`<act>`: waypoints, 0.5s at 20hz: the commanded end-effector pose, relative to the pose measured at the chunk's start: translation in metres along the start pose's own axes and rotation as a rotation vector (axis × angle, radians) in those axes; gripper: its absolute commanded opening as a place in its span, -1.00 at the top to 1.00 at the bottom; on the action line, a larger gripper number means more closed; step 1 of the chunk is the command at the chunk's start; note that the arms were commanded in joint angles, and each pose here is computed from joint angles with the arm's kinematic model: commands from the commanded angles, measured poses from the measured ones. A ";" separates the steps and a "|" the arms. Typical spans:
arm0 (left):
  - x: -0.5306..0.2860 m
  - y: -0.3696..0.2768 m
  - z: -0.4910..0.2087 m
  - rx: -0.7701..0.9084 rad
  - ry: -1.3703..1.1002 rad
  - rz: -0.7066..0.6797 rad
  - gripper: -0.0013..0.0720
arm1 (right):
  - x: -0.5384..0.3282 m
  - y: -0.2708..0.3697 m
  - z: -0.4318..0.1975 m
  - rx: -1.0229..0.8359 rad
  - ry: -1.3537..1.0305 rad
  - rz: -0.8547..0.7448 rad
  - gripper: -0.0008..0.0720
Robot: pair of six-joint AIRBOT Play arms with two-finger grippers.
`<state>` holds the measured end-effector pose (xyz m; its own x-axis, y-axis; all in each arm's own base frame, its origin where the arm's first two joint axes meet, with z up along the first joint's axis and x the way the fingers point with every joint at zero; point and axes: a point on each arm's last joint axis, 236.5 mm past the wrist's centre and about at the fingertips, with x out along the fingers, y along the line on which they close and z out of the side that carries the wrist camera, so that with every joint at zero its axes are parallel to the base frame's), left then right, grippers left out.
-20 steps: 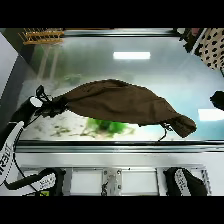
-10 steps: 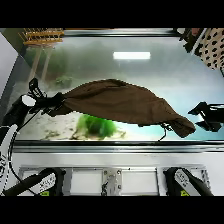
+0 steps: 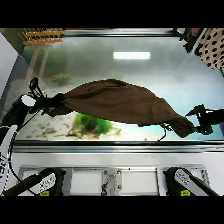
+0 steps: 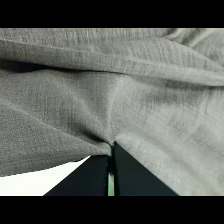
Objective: Fold the clothes and pants, and hang the long-sleeved shirts on hangers.
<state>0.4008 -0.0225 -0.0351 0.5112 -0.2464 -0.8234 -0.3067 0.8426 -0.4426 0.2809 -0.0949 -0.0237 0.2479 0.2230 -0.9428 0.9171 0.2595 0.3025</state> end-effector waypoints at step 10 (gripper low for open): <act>-0.005 -0.007 0.016 0.029 -0.040 -0.011 0.95 | 0.025 -0.007 0.026 -0.132 -0.013 -0.061 0.92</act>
<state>0.4032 -0.0225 -0.0317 0.5167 -0.2469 -0.8198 -0.2888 0.8512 -0.4383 0.2799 -0.1067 -0.0544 0.1749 0.2179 -0.9602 0.9151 0.3240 0.2402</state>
